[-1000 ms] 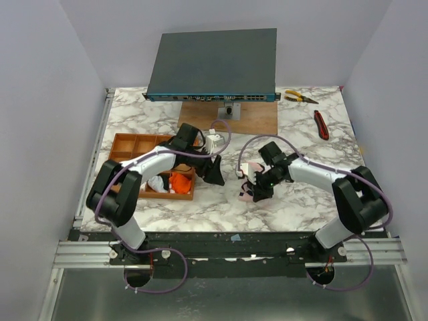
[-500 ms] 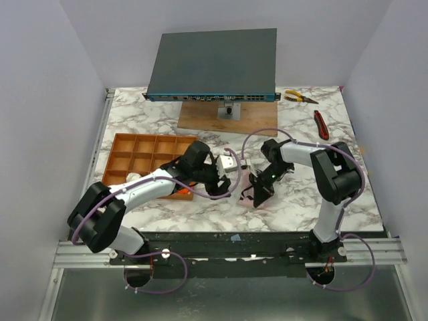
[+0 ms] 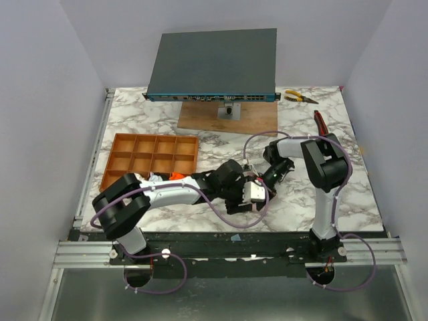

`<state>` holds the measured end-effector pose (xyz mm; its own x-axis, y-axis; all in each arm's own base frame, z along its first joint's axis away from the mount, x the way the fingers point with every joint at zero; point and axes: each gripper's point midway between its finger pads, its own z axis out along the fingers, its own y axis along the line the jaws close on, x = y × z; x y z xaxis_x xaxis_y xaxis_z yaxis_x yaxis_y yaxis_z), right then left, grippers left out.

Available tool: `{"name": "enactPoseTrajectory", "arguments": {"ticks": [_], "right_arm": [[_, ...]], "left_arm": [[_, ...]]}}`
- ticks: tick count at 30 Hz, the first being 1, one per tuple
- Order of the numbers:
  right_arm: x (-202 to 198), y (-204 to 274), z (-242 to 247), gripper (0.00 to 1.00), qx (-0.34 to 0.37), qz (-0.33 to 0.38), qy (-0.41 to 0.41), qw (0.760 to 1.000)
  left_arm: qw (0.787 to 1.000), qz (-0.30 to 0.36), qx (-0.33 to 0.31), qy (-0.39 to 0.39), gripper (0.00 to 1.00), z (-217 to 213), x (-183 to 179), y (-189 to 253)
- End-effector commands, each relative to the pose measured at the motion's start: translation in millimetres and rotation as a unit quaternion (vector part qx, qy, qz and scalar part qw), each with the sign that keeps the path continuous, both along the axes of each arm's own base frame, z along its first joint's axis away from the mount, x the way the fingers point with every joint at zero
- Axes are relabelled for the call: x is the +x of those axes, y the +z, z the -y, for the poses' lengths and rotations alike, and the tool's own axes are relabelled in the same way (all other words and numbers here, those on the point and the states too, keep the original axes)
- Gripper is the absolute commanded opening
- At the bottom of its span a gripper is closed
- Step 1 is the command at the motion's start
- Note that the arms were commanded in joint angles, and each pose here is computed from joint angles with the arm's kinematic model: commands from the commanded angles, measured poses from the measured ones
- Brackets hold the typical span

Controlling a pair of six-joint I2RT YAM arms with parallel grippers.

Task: Roll the underwear
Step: Roll the underwear to the center of the board.

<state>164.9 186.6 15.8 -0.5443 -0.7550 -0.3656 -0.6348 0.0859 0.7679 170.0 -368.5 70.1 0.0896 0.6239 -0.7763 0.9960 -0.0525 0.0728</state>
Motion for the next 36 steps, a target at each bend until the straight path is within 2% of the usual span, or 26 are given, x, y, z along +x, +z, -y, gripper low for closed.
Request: {"name": "enactPoseTrajectory", "arguments": {"ticks": [1,6,11,23,28,31,32,36], "right_arm": [[1,-12,8,0.01,-0.008,-0.004,0.02,1.0],[2,-15,10,0.01,-0.012,-0.005,0.017,1.0],[2,-16,11,0.01,-0.014,-0.011,0.015,1.0],[7,-16,13,0.01,-0.014,-0.01,0.005,1.0],[8,-16,14,0.01,-0.02,-0.005,0.001,1.0],[11,-17,16,0.06,-0.024,0.001,-0.007,1.0],[12,-17,16,0.07,-0.025,0.004,-0.009,1.0],[16,-15,16,0.13,-0.03,0.013,-0.018,0.999]], "left_arm": [[0.999,0.04,0.018,-0.011,0.66,14,4,-7],[0.999,0.029,0.032,-0.029,0.63,21,-3,-18],[0.998,0.016,0.048,-0.031,0.52,29,-2,-29],[0.995,-0.04,0.072,-0.056,0.43,31,-18,-48],[0.992,-0.077,0.084,-0.063,0.22,34,-24,-57],[0.989,-0.104,0.083,-0.061,0.03,34,-24,-58],[0.988,-0.113,0.083,-0.058,0.0,33,-24,-59],[0.982,-0.153,0.096,-0.059,0.0,30,-23,-62]]}}
